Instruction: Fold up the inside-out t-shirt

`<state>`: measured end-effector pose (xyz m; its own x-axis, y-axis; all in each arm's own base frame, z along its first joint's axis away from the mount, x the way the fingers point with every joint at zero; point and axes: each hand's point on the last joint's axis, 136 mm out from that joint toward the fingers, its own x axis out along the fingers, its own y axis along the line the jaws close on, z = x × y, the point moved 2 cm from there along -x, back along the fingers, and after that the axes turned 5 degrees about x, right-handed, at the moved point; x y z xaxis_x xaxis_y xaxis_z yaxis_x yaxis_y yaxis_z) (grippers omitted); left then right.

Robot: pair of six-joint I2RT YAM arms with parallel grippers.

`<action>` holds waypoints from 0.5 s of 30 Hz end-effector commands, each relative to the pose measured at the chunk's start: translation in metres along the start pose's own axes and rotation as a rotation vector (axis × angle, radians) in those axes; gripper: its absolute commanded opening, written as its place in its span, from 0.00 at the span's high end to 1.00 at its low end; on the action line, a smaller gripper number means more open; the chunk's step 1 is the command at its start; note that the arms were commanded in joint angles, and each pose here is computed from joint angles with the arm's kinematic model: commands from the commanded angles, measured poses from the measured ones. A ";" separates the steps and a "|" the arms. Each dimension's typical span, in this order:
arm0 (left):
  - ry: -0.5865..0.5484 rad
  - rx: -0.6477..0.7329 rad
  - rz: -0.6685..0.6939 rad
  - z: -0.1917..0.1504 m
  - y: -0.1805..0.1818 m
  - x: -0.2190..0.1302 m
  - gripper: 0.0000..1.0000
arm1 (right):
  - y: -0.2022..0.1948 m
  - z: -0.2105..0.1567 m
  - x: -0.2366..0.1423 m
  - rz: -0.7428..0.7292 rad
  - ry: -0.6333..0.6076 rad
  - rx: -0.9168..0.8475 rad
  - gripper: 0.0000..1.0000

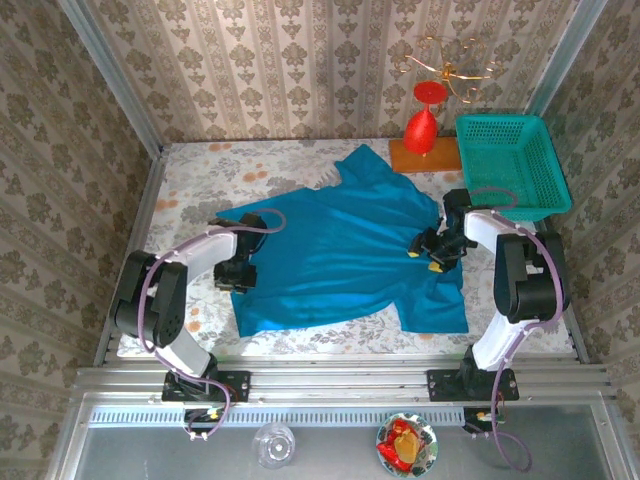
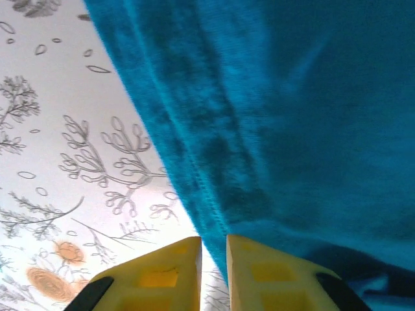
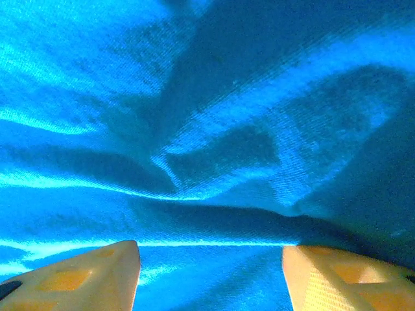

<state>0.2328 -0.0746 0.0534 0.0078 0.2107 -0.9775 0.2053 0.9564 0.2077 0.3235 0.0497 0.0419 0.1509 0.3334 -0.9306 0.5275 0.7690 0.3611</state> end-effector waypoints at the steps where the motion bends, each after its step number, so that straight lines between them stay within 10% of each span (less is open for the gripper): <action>1: -0.036 -0.036 -0.068 -0.006 -0.010 -0.013 0.81 | -0.001 0.007 -0.007 -0.031 -0.032 -0.016 0.38; 15: 0.006 0.143 -0.061 -0.032 -0.045 -0.037 0.59 | 0.003 0.010 -0.013 -0.029 -0.037 -0.035 0.38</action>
<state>0.2030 -0.1232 0.0844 0.0539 0.1105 -0.9924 0.3291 0.9364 0.1221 0.3313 0.0456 0.0476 0.1712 0.3066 -0.9363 0.5087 0.7864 0.3505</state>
